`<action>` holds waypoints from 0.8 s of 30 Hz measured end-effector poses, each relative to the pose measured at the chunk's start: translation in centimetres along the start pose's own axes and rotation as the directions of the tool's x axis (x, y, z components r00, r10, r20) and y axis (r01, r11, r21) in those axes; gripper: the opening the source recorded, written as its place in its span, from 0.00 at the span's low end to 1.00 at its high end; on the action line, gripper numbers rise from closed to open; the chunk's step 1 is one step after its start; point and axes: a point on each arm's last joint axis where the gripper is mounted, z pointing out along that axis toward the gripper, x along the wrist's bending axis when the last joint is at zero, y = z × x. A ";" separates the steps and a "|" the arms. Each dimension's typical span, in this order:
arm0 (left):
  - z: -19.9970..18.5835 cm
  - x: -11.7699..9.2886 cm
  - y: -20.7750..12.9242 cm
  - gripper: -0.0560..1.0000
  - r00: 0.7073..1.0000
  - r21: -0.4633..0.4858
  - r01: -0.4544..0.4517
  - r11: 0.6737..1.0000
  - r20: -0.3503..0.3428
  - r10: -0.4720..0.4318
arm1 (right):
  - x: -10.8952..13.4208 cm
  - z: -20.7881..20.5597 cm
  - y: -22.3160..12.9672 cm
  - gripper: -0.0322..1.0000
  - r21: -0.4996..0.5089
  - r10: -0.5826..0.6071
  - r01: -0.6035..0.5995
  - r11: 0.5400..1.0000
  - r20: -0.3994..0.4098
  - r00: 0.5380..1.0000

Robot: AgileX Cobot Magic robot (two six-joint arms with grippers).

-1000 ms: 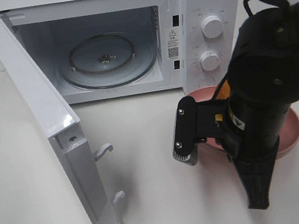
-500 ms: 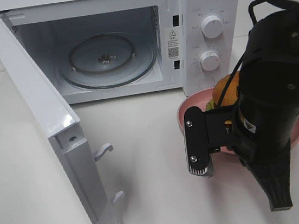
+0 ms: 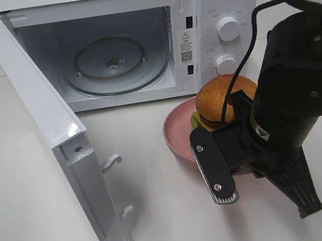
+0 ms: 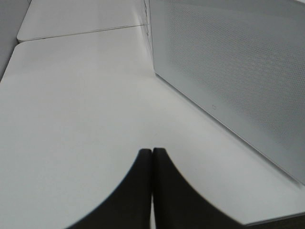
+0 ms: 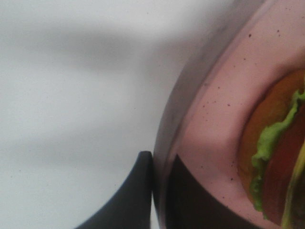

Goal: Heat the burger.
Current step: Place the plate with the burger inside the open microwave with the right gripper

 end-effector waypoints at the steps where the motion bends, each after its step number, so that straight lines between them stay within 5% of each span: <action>1: 0.0 0.0 0.0 0.05 1.000 0.000 0.000 1.000 0.000 0.000 | 0.0 0.0 0.0 0.05 -0.001 0.015 -0.015 1.000 -0.001 1.000; 12: 0.0 0.0 0.0 0.05 1.000 0.000 0.000 1.000 0.000 0.000 | -0.4 0.0 0.6 0.05 -0.062 -0.057 0.060 0.996 0.049 0.997; 19: 0.0 0.0 0.0 0.05 1.000 0.000 0.000 1.000 0.000 0.000 | -1.2 -0.2 1.5 0.05 -0.138 -0.217 0.241 0.961 0.164 0.962; 24: 0.0 0.0 0.0 0.05 1.000 0.000 0.000 1.000 0.000 0.000 | -1.8 0.0 1.2 0.05 -0.204 -0.197 0.234 0.951 0.189 0.962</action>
